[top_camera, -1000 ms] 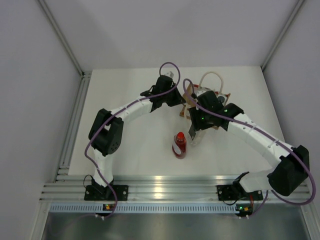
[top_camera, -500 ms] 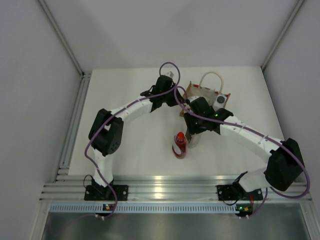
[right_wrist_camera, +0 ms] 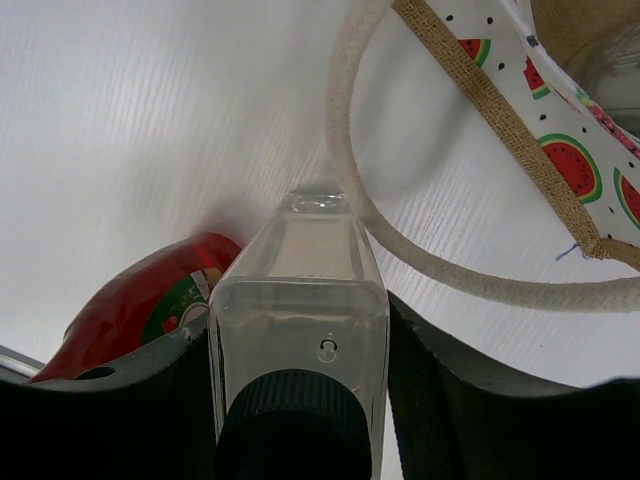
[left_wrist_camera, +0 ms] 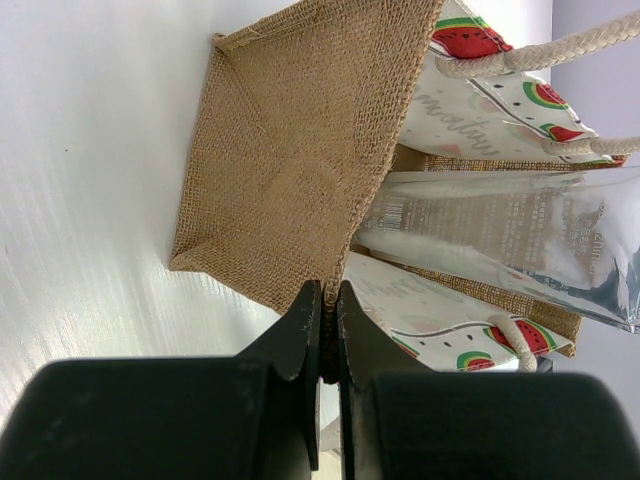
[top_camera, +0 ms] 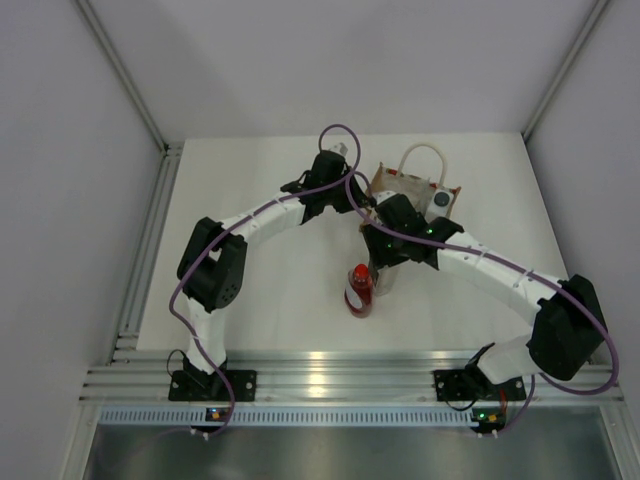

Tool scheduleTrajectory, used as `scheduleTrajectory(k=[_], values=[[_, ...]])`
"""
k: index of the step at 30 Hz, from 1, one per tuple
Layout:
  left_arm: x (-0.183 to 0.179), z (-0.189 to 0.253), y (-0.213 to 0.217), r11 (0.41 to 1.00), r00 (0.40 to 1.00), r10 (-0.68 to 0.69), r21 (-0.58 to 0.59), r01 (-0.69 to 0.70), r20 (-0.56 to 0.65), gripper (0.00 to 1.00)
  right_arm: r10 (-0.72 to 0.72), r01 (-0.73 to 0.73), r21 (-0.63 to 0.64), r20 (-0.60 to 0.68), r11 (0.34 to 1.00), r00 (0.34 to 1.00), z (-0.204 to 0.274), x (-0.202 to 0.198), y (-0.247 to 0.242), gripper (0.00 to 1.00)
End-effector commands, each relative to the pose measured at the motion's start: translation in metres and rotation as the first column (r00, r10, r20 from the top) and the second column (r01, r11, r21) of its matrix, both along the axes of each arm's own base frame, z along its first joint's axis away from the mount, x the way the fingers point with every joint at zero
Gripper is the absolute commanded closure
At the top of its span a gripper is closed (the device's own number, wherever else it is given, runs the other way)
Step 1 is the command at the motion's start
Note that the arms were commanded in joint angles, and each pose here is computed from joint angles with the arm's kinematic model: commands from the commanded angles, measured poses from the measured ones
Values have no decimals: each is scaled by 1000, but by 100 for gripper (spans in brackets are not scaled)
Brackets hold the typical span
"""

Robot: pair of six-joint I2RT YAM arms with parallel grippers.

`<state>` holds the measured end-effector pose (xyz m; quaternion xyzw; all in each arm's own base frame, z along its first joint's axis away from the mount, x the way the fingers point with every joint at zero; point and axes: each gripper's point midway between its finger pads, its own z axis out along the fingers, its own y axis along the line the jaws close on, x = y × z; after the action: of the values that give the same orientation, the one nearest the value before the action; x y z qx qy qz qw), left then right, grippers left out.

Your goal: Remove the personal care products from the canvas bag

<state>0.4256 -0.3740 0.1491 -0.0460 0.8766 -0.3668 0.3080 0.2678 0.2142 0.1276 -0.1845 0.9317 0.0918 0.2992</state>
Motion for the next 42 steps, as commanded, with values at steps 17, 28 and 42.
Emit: scheduleTrajectory(k=[17, 28, 42], values=[[8, 32, 8, 999, 998, 23, -35, -21, 65, 100, -11, -20, 145, 207, 989, 978, 92, 22, 18, 34], [8, 34, 7, 999, 998, 27, -40, -24, 63, 100, -268, 213, 187, 349, 959, 898, 151, 57, -28, 33], [9, 29, 5, 999, 999, 28, -47, -26, 47, 100, -546, 526, 162, 367, 835, 754, 147, 125, -93, 38]])
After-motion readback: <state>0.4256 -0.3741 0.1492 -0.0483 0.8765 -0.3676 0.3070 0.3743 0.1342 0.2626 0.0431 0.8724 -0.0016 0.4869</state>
